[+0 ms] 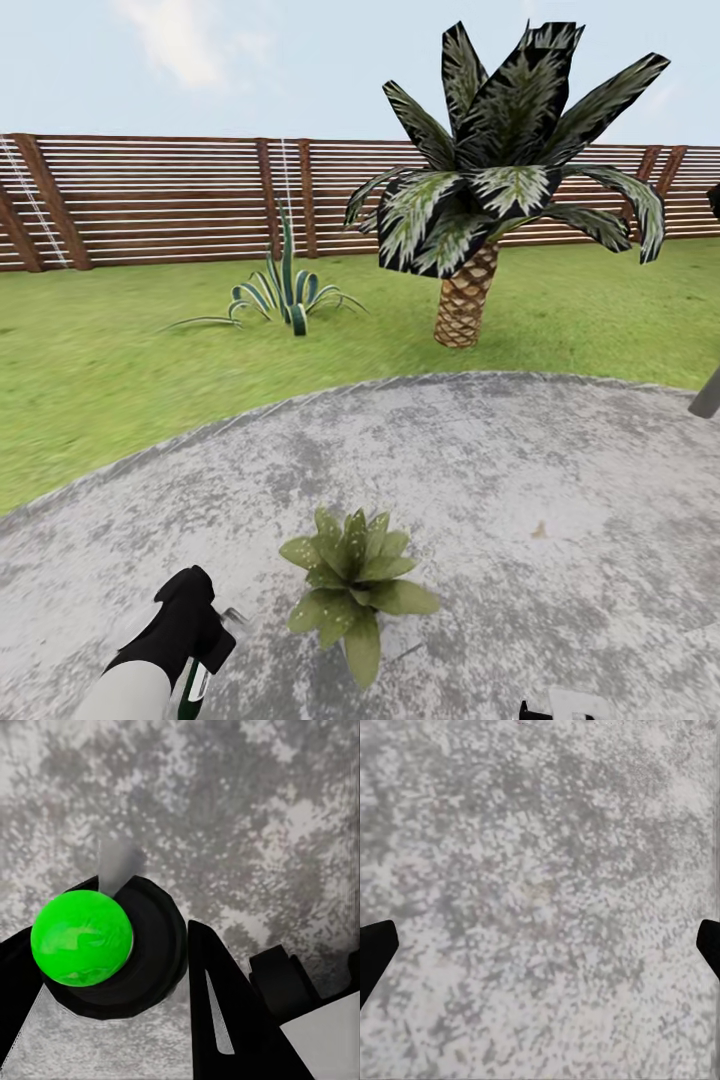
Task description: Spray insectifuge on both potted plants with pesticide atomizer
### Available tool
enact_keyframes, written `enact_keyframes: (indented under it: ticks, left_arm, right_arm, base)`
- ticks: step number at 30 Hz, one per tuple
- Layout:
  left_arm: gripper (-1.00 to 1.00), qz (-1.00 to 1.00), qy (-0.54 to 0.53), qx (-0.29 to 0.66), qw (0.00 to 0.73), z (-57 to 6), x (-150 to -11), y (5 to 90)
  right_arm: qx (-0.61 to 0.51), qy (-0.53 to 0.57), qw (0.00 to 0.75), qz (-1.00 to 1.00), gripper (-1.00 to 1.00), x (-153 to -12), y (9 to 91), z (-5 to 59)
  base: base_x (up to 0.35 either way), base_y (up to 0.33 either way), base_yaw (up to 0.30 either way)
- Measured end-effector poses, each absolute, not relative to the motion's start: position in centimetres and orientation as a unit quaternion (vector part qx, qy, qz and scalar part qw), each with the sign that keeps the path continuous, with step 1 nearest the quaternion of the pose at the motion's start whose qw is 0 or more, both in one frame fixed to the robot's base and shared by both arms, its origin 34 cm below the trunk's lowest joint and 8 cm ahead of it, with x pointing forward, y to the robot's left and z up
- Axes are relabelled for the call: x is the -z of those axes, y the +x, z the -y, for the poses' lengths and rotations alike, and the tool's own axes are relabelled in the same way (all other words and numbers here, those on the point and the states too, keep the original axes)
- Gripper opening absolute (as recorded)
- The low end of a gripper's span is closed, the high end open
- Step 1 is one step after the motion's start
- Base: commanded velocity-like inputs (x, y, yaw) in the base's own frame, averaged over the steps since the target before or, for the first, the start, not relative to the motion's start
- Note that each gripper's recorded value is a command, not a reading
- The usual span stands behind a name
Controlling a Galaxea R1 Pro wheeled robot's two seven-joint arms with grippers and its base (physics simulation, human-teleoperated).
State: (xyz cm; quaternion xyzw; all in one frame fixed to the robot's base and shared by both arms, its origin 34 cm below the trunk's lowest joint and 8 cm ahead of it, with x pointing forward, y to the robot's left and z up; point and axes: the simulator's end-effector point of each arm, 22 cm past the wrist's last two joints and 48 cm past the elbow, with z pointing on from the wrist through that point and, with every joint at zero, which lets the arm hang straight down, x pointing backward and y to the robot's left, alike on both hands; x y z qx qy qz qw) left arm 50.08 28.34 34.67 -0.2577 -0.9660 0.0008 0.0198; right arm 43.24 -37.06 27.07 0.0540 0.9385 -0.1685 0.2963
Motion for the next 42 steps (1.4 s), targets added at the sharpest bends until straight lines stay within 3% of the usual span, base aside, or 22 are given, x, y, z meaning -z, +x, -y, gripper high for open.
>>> enact_keyframes:
  ticks: [12,22,42]
  left_arm:
    - [-1.0,0.966,-0.259,-0.001,0.022,-28.3,-34.6,50.0]
    - [-1.0,0.964,-0.263,-0.002,0.024,-28.6,-34.4,49.7]
    - [-1.0,0.949,-0.309,-0.015,0.067,-31.6,-35.6,48.7]
  right_arm:
    - [0.168,0.054,0.296,-0.939,1.0,-27.0,43.2,37.0]
    - [0.168,0.054,0.296,-0.939,1.0,-27.0,43.2,37.0]
    - [0.169,0.052,0.294,-0.939,1.0,-27.0,43.1,37.3]
  base:
    - [0.215,-0.202,0.042]
    - [0.007,-0.009,0.252]
    - [-0.02,-0.014,0.008]
